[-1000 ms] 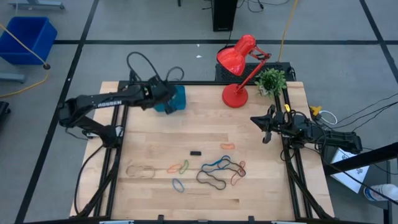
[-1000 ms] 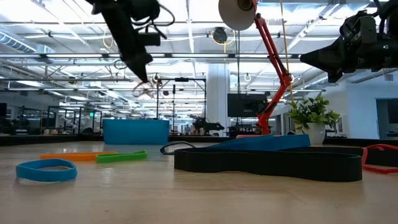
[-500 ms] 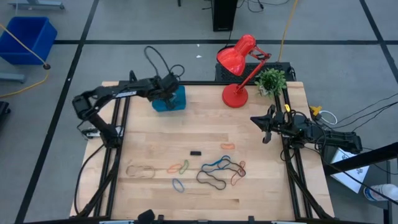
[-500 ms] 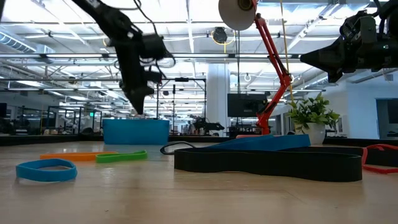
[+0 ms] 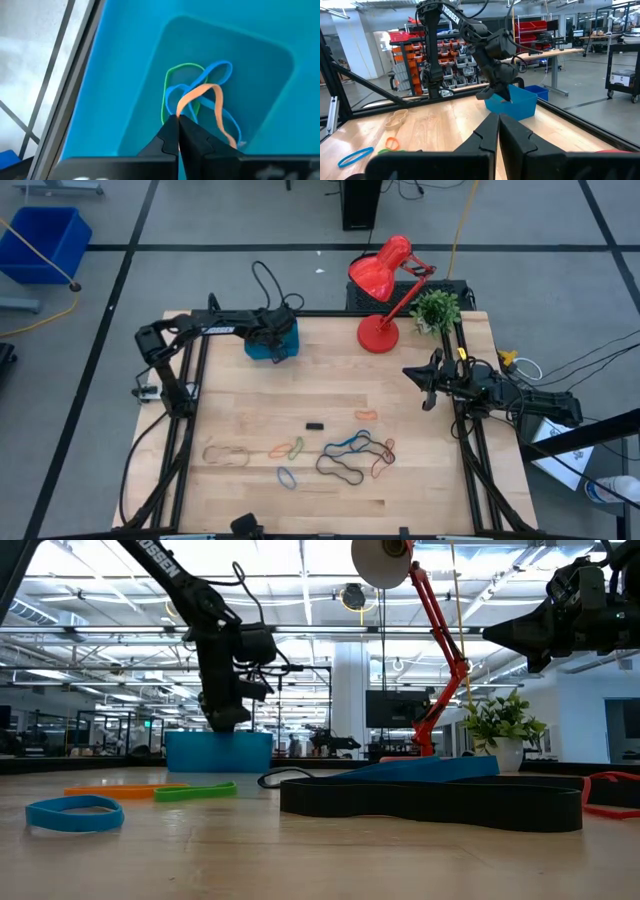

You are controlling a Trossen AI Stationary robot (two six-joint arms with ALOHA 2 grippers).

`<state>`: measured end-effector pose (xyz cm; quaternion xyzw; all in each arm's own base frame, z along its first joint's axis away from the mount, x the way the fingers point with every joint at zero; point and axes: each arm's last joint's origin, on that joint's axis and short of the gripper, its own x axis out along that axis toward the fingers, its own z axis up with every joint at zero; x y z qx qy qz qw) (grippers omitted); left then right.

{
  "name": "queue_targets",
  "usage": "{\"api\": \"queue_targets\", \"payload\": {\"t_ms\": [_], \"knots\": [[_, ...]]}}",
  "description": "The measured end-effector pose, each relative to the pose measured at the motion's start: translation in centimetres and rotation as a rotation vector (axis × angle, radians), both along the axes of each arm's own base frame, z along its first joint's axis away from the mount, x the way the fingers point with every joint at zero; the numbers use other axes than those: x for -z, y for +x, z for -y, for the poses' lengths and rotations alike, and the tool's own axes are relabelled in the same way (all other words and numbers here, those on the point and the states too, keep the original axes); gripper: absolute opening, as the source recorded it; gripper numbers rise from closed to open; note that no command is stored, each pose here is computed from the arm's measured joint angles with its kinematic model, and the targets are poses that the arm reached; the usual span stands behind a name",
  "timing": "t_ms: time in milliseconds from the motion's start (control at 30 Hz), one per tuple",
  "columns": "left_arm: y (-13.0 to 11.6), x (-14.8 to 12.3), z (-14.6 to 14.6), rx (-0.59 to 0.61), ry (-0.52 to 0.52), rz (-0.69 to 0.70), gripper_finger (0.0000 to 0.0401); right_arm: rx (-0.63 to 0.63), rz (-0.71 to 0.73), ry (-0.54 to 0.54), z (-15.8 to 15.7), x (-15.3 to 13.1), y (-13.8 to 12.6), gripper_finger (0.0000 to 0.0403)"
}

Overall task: Pick and place rubber bands into bin
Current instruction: Put the top left orange rubber band into the blue container, then put the brown rubber band into the blue container

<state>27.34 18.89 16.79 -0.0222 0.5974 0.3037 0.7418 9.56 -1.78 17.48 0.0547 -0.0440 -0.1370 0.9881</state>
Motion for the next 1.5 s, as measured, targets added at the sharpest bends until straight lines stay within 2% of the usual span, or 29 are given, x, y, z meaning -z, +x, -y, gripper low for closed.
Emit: {"api": "queue_targets", "payload": {"t_ms": [233,600,700,933,1100,1267,1367,1500], "knots": [[0.2,-0.3,0.1,0.003,0.023,0.018,0.0034,0.000,0.000,0.000,0.0,0.0,0.0,0.0009],[0.9,-0.4,0.7,0.027,0.038,0.037,0.0041,0.000,0.000,0.000,0.0,0.0,0.0,0.0009],[0.9,-0.4,0.8,0.033,0.048,0.028,0.0065,0.000,0.000,0.000,0.0,0.0,0.0,0.0009],[0.8,-0.8,0.9,0.038,0.104,-0.017,0.0154,0.000,0.000,0.000,0.0,0.0,0.0,0.0009],[0.6,-3.0,1.7,0.086,0.105,0.065,0.0187,0.000,0.000,0.000,0.0,0.0,0.0,0.0009],[-0.5,-6.2,3.1,0.145,0.107,0.138,0.0192,0.000,0.000,0.000,0.0,0.0,0.0,0.0009],[-1.2,-8.2,4.7,0.230,0.046,0.207,0.0193,0.000,0.000,0.000,0.0,0.0,0.0,0.0009],[-2.1,-10.4,8.0,0.400,-0.112,0.331,0.0194,-0.001,0.000,0.000,0.0,0.0,0.0,0.0009]]}}
